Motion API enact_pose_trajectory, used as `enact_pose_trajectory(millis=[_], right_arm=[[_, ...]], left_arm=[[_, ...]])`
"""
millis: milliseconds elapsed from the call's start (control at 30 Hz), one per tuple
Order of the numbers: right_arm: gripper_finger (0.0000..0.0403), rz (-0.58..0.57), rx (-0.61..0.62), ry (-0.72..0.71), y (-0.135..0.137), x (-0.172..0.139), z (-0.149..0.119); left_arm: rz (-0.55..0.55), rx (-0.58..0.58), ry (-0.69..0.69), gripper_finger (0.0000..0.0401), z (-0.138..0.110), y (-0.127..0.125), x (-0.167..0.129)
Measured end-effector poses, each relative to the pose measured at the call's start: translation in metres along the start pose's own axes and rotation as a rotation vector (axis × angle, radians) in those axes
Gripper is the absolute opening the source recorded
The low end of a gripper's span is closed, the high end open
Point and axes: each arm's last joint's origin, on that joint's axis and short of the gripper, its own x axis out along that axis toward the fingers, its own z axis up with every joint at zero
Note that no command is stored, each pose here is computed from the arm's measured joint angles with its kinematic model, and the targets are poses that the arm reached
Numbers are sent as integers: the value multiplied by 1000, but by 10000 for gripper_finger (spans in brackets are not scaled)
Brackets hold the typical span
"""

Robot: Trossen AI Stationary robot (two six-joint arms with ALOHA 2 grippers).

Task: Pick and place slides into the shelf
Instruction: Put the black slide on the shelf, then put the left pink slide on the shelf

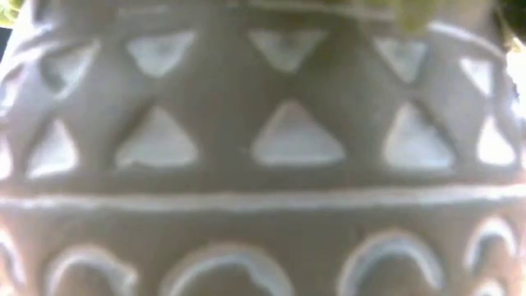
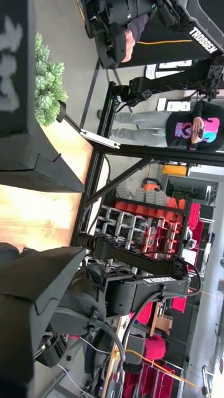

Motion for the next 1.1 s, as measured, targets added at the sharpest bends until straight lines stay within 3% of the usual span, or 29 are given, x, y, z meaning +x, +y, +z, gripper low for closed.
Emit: enact_pose_trajectory(millis=[400, 733, 1100], right_arm=[[144, 0, 0, 0, 0, 0, 0], [144, 0, 0, 0, 0, 0, 0], [144, 0, 0, 0, 0, 0, 0]], left_arm=[[17, -54, -4, 189, 1, -2, -2], [8, -16, -34, 189, 3, -15, -13], [90, 23, -57, 189, 4, -26, -25]])
